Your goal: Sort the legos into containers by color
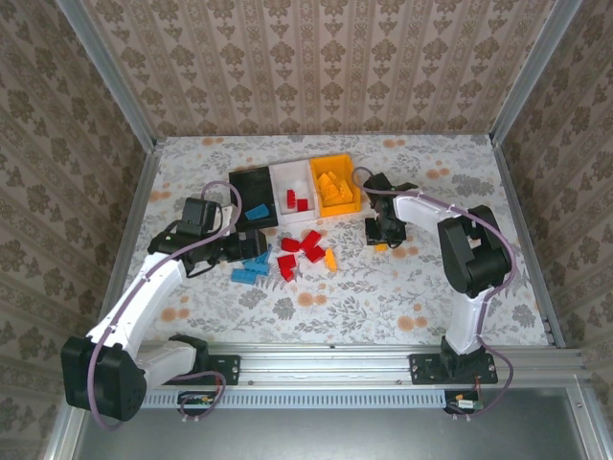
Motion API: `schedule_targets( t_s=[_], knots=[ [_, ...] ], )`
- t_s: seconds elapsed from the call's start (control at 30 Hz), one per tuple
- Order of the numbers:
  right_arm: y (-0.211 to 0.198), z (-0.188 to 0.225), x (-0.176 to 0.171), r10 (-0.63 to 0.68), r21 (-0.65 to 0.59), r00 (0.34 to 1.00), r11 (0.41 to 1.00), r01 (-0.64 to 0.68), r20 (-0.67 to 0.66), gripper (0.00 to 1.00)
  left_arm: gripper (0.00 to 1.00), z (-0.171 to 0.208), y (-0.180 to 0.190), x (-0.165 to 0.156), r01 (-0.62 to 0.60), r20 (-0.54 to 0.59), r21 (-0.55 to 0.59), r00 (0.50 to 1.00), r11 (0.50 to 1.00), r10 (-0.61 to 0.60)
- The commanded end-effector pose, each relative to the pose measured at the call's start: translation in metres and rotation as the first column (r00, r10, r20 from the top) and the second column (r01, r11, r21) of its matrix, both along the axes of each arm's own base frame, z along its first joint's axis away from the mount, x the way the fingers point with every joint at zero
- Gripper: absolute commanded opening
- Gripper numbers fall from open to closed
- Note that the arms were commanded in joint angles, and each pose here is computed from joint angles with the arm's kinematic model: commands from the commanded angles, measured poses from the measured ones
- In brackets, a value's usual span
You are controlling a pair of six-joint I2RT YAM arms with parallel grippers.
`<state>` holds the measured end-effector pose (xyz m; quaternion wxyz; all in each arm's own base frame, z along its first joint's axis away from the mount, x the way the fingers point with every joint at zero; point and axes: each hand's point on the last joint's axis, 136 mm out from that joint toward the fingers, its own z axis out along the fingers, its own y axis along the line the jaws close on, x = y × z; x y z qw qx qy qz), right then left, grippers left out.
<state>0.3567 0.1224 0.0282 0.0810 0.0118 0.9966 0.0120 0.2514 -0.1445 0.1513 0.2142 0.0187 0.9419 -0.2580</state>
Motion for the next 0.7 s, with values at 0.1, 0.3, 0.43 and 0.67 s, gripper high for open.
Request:
schedule_targets(
  t_s=[0.1, 0.3, 0.43, 0.67],
  knots=[
    [0.017, 0.069, 0.009, -0.006, 0.118, 0.990, 0.993, -0.011, 0.140, 0.35, 0.98, 0.001, -0.003, -0.001, 0.000, -0.004, -0.016, 1.000, 1.000, 0.000],
    [0.034, 0.144, 0.027, 0.001, 0.211, 0.945, 0.975, -0.073, 0.326, 0.35, 0.99, 0.002, -0.005, 0.001, -0.005, -0.002, -0.030, 1.000, 1.000, 0.005],
    [0.048, 0.187, 0.045, 0.026, 0.190, 0.878, 0.973, -0.132, 0.479, 0.34, 0.99, 0.003, -0.005, 0.001, -0.009, -0.001, -0.037, 1.000, 0.999, 0.009],
    [0.085, 0.193, 0.089, 0.101, 0.142, 0.837, 0.968, -0.208, 0.538, 0.34, 1.00, 0.000, -0.003, -0.005, -0.008, -0.007, -0.032, 1.000, 0.999, 0.008]
  ],
)
